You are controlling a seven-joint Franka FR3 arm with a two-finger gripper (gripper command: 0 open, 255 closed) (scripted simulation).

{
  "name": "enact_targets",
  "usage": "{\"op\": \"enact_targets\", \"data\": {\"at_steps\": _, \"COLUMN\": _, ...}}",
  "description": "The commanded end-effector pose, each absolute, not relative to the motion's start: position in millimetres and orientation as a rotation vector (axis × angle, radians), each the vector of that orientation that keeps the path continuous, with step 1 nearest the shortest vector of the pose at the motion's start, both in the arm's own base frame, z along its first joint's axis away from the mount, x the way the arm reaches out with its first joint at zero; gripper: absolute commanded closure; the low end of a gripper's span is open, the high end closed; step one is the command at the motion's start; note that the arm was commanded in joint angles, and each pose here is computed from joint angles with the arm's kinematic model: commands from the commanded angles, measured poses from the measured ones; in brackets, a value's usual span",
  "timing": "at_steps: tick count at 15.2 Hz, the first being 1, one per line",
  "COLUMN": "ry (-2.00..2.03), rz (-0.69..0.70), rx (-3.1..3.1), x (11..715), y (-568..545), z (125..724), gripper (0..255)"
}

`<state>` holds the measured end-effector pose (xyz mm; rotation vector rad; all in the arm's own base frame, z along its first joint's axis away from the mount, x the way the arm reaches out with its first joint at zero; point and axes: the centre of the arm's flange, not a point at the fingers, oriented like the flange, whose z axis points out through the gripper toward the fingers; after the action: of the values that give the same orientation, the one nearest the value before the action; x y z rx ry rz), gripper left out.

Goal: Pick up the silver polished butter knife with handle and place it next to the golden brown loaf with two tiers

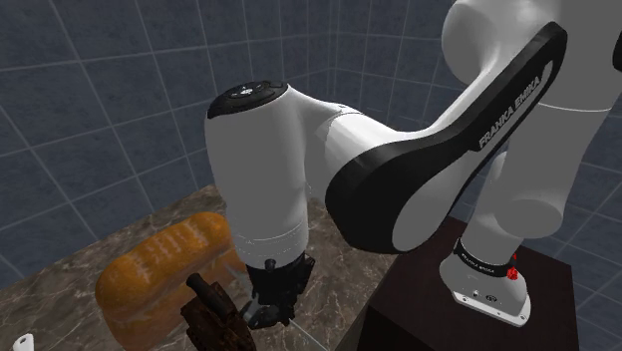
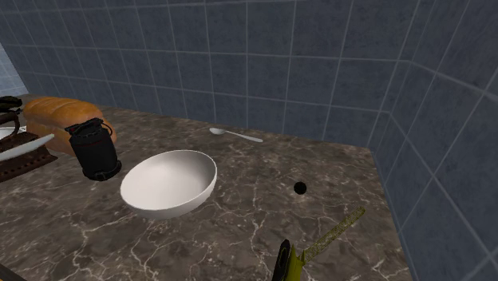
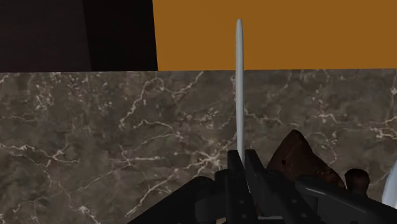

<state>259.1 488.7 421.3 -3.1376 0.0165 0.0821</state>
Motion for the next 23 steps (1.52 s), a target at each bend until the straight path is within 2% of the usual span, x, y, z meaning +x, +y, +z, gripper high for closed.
{"op": "enact_targets", "data": {"at_steps": 1, "ry": 0.016, "rz": 0.082, "rx": -3.137, "x": 259.0, "y": 488.6, "z": 410.5, "gripper": 255}}
{"op": "enact_targets", "data": {"at_steps": 9, "ry": 0.016, "rz": 0.082, "rx": -3.137, "x": 259.0, "y": 488.6, "z": 369.3, "gripper": 255}}
{"op": "enact_targets", "data": {"at_steps": 16, "ry": 0.016, "rz": 0.082, "rx": -3.137, "x": 259.0, "y": 488.6, "z": 369.4, "gripper": 255}}
{"op": "enact_targets", "data": {"at_steps": 17, "ry": 0.016, "rz": 0.082, "rx": -3.137, "x": 259.0, "y": 488.6, "z": 369.4, "gripper": 0}}
{"op": "enact_targets", "data": {"at_steps": 23, "ry": 0.016, "rz": 0.082, "rx": -3.137, "x": 259.7, "y": 488.5, "z": 382.5, "gripper": 0}}
